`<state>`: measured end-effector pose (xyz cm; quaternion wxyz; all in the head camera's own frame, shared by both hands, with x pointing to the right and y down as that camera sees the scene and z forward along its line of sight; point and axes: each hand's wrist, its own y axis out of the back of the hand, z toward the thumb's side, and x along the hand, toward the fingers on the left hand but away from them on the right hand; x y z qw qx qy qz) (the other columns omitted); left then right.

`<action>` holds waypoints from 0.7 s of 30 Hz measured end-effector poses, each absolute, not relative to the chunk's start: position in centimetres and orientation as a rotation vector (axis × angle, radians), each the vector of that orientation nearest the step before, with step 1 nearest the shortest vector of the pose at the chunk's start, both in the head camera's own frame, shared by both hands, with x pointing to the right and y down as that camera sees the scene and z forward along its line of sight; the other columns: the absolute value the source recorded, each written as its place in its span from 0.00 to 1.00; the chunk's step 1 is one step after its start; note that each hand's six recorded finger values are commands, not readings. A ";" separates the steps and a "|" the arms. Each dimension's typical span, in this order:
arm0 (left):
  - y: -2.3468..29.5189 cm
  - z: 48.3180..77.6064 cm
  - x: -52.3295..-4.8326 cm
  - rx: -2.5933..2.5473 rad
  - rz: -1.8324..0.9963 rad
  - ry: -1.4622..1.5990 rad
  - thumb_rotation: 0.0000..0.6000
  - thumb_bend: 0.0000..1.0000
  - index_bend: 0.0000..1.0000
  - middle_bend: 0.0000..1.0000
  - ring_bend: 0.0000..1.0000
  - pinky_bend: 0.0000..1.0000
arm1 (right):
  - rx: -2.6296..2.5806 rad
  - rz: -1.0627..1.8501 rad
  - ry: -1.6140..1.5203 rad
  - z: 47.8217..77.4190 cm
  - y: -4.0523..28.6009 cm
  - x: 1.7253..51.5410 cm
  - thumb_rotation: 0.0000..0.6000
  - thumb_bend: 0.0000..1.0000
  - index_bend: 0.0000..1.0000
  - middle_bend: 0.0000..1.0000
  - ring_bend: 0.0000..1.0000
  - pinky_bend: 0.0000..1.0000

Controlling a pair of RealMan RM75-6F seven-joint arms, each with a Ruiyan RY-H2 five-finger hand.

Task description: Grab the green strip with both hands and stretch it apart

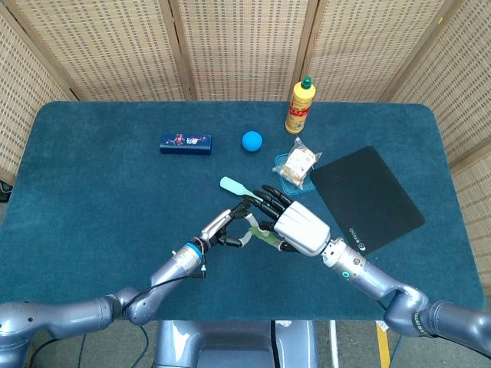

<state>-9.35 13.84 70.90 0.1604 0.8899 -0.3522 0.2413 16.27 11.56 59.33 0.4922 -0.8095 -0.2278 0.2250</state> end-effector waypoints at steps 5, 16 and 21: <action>13.7 71.1 -9.8 2.540 0.701 -1.022 1.00 0.53 0.77 0.00 0.00 0.00 | -1.949 0.539 -0.560 59.2 11.4 16.5 1.00 0.59 0.81 0.07 0.00 0.00; 12.6 71.6 -12.3 2.523 0.743 -1.091 1.00 0.53 0.77 0.00 0.00 0.00 | -1.904 0.546 -0.591 58.8 11.0 17.7 1.00 0.59 0.82 0.07 0.00 0.00; 11.6 71.5 -15.1 2.509 0.776 -1.151 1.00 0.53 0.77 0.00 0.00 0.00 | -1.860 0.573 -0.600 58.3 10.8 19.2 1.00 0.59 0.82 0.07 0.00 0.00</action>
